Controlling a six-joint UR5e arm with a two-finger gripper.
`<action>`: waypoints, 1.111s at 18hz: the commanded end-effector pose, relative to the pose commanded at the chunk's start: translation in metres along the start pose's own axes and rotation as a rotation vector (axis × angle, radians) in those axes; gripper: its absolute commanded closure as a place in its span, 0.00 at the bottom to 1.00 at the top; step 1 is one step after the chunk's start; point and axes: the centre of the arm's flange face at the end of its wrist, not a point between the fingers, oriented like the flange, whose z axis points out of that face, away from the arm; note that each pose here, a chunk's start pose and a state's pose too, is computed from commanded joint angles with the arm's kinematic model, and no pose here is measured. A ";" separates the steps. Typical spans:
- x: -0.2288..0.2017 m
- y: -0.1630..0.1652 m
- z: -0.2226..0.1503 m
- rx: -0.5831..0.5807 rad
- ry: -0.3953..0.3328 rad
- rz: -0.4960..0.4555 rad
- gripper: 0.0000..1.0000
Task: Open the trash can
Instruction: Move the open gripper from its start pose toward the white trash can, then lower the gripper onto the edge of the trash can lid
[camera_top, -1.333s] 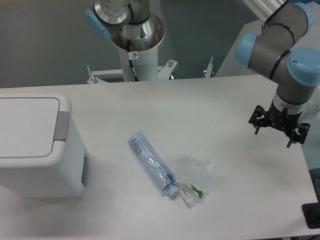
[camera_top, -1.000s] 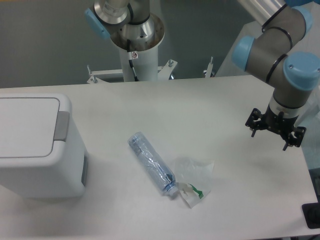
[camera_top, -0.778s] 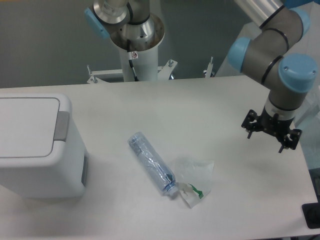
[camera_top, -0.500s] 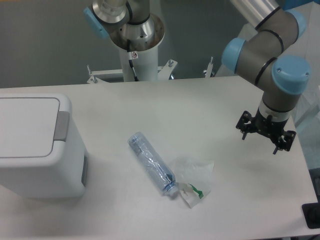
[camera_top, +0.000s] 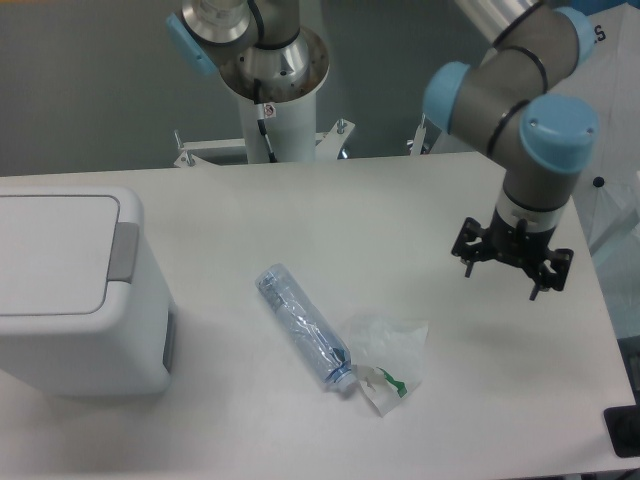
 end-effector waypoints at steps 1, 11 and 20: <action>0.009 -0.002 -0.008 -0.010 0.023 0.004 0.00; 0.078 -0.044 -0.067 0.168 0.186 -0.179 0.00; 0.165 -0.105 -0.098 0.220 0.275 -0.336 0.00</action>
